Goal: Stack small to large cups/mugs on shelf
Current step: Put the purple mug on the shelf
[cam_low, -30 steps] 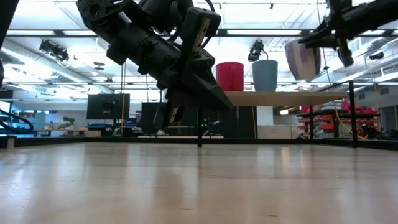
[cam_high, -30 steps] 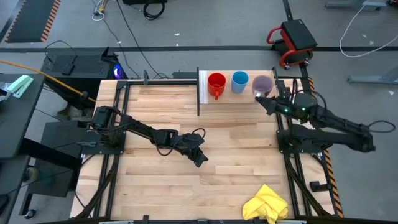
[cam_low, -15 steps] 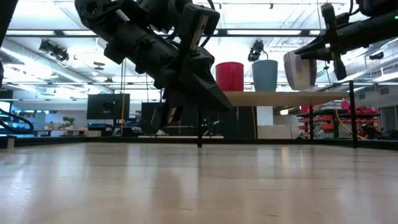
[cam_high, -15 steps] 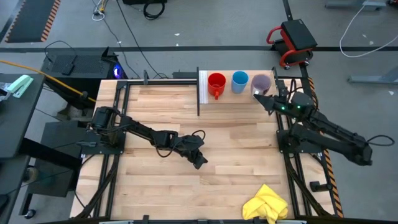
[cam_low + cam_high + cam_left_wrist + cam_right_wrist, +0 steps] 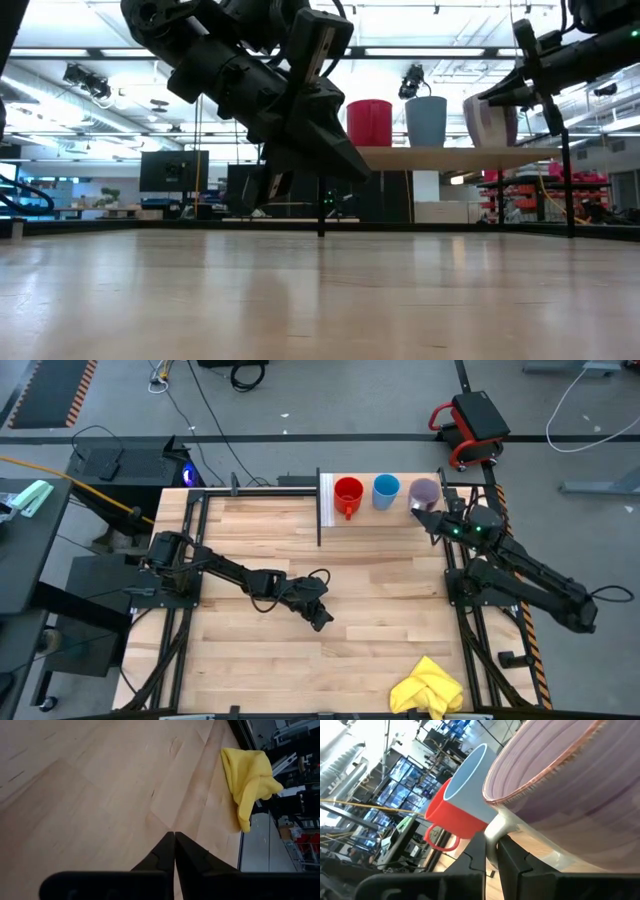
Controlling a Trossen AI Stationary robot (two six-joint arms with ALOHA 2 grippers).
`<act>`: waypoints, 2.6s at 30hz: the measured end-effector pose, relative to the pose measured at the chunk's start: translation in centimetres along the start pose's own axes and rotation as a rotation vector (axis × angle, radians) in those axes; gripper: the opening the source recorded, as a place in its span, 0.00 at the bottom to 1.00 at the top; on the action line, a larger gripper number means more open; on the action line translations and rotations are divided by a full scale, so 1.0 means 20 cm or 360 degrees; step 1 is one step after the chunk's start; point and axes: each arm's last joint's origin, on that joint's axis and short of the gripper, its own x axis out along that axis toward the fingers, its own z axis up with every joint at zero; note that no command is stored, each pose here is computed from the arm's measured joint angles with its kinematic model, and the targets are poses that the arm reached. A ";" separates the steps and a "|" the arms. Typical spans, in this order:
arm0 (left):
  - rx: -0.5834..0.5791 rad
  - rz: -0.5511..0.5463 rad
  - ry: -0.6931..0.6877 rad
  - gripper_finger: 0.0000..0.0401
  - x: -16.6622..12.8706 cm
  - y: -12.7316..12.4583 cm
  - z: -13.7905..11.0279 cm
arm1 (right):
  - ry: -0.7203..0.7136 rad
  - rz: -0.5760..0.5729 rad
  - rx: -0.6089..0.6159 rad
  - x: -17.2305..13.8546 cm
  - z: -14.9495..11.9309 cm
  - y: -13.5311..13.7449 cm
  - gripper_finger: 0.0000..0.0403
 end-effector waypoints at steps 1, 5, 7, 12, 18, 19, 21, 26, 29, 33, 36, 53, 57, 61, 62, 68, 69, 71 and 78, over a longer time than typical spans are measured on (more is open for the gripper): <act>0.0000 0.0000 0.0000 0.05 0.00 0.00 0.00 | -0.0001 -0.0014 0.0009 0.00 0.00 0.00 0.06; 0.0000 0.0000 0.0000 0.06 0.00 0.00 0.00 | 0.0001 -0.0037 0.0024 0.00 0.00 -0.01 0.08; 0.0000 -0.0001 0.0000 0.05 0.00 0.00 0.00 | 0.0001 -0.0037 0.0025 0.00 0.00 -0.01 0.08; -0.0001 0.0001 -0.0002 0.03 0.00 0.00 0.00 | -0.0004 -0.0046 0.0031 0.00 0.00 -0.01 0.09; -0.0001 0.0001 -0.0003 0.05 0.00 0.00 0.00 | -0.0050 -0.0096 0.0084 0.00 0.01 -0.02 0.16; -0.0001 0.0002 -0.0004 0.05 0.00 0.00 0.00 | -0.0048 -0.0098 0.0088 0.00 0.00 -0.02 0.17; -0.0001 0.0003 -0.0006 0.06 0.00 0.00 0.00 | -0.0046 -0.0099 0.0088 0.00 0.00 -0.02 0.20; -0.0001 0.0010 -0.0016 0.05 0.00 0.00 0.00 | -0.0042 -0.0101 0.0089 0.00 0.00 -0.02 0.25; -0.0001 0.0010 -0.0017 0.04 0.00 0.00 0.00 | -0.0039 -0.0097 0.0089 0.00 0.00 -0.02 0.26; -0.0001 0.0010 -0.0017 0.03 0.00 0.00 0.00 | -0.0055 -0.0076 0.0089 -0.01 0.02 0.00 0.28; -0.0001 0.0010 -0.0017 0.04 0.00 0.00 0.00 | -0.0065 -0.0065 0.0089 -0.02 0.03 0.01 0.28; -0.0001 0.0010 -0.0017 0.04 0.00 0.00 0.00 | 0.0034 -0.0149 0.0136 -0.03 0.02 0.00 0.32; -0.0001 0.0010 -0.0017 0.05 0.00 0.00 0.00 | 0.0063 -0.0173 0.0154 -0.03 0.01 0.00 0.32; -0.0001 0.0010 -0.0017 0.07 0.00 0.00 0.00 | 0.0058 -0.0173 0.0154 -0.03 0.01 0.00 0.34; -0.0001 0.0010 -0.0017 0.07 0.00 0.00 0.00 | 0.0059 -0.0175 0.0154 -0.03 0.01 0.00 0.34; -0.0001 0.0010 -0.0017 0.06 0.00 0.00 0.00 | 0.0058 -0.0182 0.0164 -0.03 0.01 0.00 0.37; -0.0001 0.0010 -0.0017 0.06 0.00 0.00 0.00 | 0.0059 -0.0182 0.0169 -0.03 0.01 0.00 0.37; -0.0001 0.0010 -0.0017 0.05 0.00 0.00 0.00 | 0.0067 -0.0176 0.0182 -0.03 0.01 0.00 0.38; -0.0001 0.0010 -0.0017 0.06 0.00 0.00 0.00 | 0.0067 -0.0159 0.0178 -0.06 0.04 0.05 0.39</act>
